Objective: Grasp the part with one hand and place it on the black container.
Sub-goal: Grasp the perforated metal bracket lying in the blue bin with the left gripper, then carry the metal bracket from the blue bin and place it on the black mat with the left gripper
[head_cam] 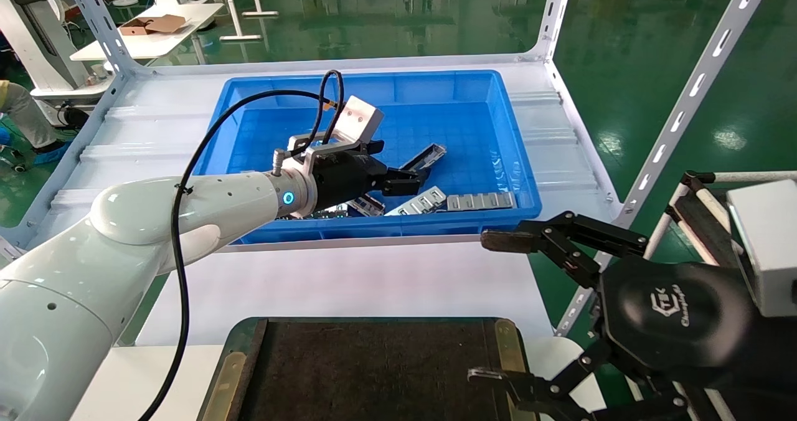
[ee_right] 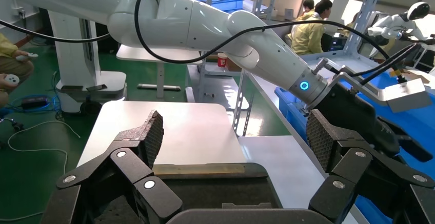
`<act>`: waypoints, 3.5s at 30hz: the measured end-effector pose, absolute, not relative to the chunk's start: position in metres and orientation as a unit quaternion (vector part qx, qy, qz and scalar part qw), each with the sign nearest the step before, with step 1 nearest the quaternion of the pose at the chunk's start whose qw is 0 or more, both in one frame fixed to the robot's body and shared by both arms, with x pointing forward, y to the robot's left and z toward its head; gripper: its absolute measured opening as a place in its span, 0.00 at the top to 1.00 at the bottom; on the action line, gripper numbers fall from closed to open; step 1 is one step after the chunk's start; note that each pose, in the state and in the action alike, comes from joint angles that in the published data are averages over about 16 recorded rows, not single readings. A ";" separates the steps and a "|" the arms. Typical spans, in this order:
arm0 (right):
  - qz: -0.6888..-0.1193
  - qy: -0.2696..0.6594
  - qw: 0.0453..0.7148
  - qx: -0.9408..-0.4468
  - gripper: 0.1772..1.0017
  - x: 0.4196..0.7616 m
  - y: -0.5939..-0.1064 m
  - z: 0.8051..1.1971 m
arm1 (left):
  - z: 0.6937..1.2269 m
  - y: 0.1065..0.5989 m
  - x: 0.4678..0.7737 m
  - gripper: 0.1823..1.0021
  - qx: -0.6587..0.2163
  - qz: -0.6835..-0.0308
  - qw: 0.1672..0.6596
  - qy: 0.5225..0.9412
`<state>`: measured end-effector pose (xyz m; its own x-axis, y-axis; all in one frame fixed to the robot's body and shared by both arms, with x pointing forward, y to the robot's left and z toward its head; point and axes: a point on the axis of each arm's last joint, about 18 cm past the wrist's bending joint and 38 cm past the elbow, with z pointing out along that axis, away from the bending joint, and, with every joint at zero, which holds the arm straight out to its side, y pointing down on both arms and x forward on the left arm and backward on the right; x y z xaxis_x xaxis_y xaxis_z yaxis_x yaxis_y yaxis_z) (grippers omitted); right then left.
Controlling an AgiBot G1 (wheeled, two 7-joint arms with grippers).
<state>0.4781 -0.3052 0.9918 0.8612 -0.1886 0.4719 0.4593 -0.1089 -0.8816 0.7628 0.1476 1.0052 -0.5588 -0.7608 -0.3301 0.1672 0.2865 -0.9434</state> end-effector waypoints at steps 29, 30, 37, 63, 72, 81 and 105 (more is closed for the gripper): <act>-0.245 -0.096 0.661 -0.703 0.43 0.478 -0.305 0.992 | 0.986 0.141 0.769 0.42 -0.248 -0.546 0.413 0.685; -0.245 -0.096 0.661 -0.703 0.45 0.478 -0.305 0.992 | 0.986 0.142 0.769 0.45 -0.249 -0.546 0.413 0.685; -0.245 -0.096 0.661 -0.703 0.66 0.478 -0.305 0.992 | 0.985 0.143 0.771 0.64 -0.255 -0.547 0.413 0.682; -0.245 -0.096 0.661 -0.703 0.98 0.478 -0.305 0.992 | 1.038 0.173 0.731 0.78 -0.150 -0.614 0.389 0.670; -0.245 -0.096 0.661 -0.703 0.98 0.478 -0.305 0.992 | 1.042 0.192 0.693 0.78 -0.087 -0.639 0.356 0.676; -0.245 -0.096 0.661 -0.703 0.98 0.478 -0.305 0.992 | 1.019 0.202 0.647 0.78 -0.044 -0.649 0.313 0.692; -0.245 -0.096 0.661 -0.703 0.98 0.478 -0.305 0.992 | 0.846 0.192 0.593 0.79 -0.167 -0.615 0.206 0.743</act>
